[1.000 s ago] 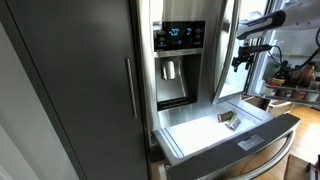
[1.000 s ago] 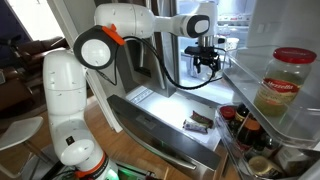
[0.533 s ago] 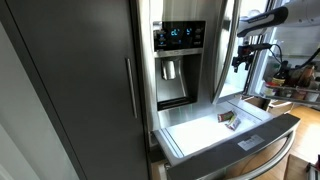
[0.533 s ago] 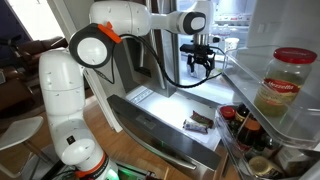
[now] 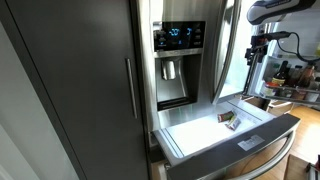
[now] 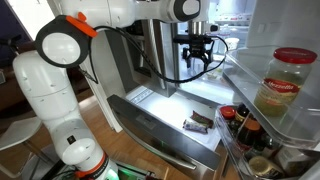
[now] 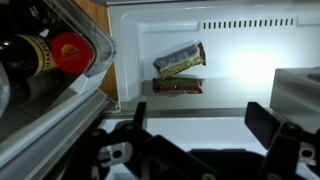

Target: Move the two brown packets forward

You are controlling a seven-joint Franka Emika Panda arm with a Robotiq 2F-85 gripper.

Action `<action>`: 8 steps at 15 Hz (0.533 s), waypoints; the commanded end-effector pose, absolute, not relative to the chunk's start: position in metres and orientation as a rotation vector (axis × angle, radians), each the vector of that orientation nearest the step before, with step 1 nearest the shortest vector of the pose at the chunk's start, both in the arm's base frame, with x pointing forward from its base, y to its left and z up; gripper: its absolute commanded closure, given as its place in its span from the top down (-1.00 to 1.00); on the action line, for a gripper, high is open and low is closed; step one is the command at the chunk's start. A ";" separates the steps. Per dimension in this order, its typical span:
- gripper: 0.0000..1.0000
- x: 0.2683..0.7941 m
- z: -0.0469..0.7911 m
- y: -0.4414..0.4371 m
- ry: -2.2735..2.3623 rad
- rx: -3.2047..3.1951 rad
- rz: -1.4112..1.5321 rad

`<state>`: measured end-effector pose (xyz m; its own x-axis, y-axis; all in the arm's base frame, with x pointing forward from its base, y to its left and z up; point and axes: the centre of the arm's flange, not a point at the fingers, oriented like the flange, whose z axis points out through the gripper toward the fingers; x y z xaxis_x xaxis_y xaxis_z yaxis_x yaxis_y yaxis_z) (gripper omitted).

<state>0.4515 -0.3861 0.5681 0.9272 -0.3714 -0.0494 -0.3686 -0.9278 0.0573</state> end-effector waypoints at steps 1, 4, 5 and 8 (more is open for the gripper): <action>1.00 0.406 0.572 -0.371 -0.560 3.076 -0.001; 1.00 0.387 0.580 -0.360 -0.645 3.095 0.036; 1.00 0.380 0.581 -0.358 -0.641 3.108 0.052; 1.00 0.364 0.587 -0.354 -0.687 3.098 0.085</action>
